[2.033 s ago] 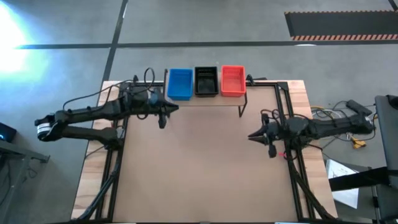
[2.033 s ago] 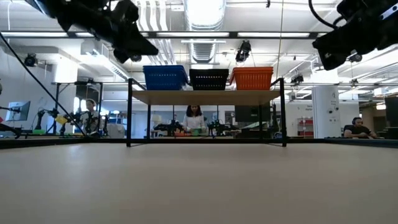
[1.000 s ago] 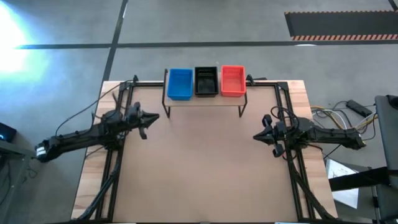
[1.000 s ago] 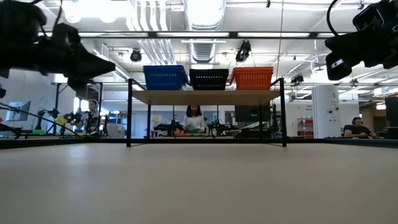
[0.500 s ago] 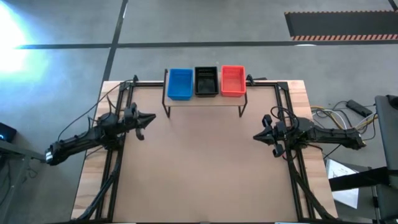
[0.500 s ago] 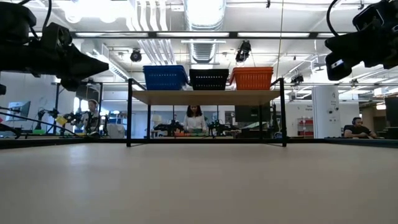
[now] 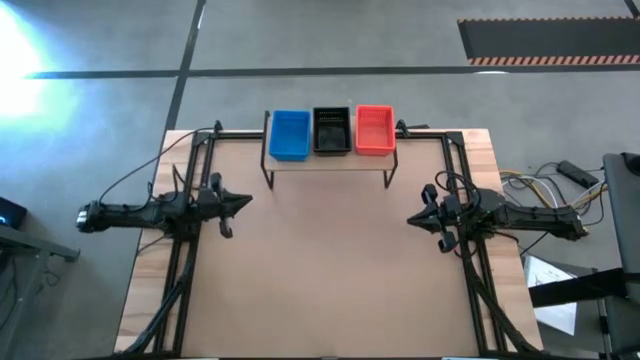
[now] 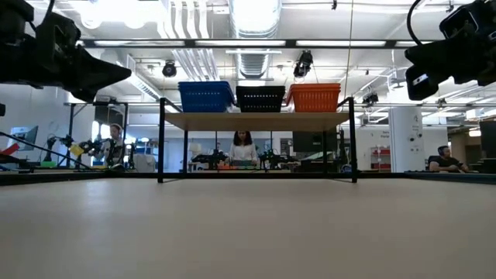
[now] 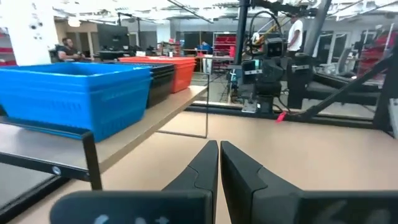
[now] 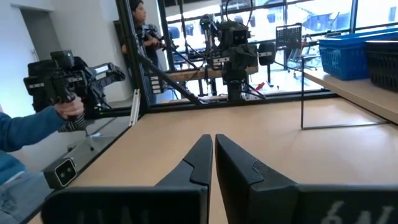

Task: Stack baskets on shelf by color
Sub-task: Return to Home Position

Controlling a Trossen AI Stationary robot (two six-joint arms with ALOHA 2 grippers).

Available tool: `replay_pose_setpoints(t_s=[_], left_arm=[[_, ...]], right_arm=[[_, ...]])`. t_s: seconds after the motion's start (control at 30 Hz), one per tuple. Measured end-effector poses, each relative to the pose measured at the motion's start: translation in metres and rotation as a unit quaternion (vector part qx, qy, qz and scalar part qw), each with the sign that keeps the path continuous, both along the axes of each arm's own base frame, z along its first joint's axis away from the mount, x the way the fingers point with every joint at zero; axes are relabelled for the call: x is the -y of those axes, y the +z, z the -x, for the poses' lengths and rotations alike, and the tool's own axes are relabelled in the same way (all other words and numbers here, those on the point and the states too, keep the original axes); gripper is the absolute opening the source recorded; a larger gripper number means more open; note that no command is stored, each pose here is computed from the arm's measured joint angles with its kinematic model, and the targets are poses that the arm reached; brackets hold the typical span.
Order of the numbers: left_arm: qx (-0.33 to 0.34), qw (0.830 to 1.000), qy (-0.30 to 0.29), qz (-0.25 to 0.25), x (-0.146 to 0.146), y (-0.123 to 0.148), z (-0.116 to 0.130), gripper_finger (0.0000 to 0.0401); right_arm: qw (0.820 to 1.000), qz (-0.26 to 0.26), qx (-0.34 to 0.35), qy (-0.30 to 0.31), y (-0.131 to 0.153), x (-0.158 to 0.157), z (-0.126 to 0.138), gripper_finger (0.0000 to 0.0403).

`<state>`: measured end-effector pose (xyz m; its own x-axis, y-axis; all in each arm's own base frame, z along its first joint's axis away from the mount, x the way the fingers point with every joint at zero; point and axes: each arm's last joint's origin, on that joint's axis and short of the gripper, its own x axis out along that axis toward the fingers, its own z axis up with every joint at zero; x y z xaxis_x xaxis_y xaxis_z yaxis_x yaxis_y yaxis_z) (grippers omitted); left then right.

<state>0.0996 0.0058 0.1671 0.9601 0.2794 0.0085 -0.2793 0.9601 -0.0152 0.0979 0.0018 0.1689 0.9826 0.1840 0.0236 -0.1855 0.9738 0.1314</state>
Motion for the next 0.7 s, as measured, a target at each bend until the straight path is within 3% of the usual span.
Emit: replay_pose_setpoints(t_s=[0.17,0.43,0.7], left_arm=[[0.005,1.000,0.008,-0.011,-0.001,0.001,0.001,0.0000],[-0.009,0.997,-0.081,-0.003,0.003,-0.002,0.000,0.0000],[-0.060,0.995,-0.079,0.017,0.003,-0.011,-0.007,0.0000]], right_arm=[[1.000,0.013,0.002,0.000,0.000,0.000,0.000,0.0013],[1.000,0.021,-0.006,-0.001,-0.002,0.000,-0.001,0.0013],[0.999,0.020,-0.031,-0.025,-0.006,0.002,-0.004,0.0013]])
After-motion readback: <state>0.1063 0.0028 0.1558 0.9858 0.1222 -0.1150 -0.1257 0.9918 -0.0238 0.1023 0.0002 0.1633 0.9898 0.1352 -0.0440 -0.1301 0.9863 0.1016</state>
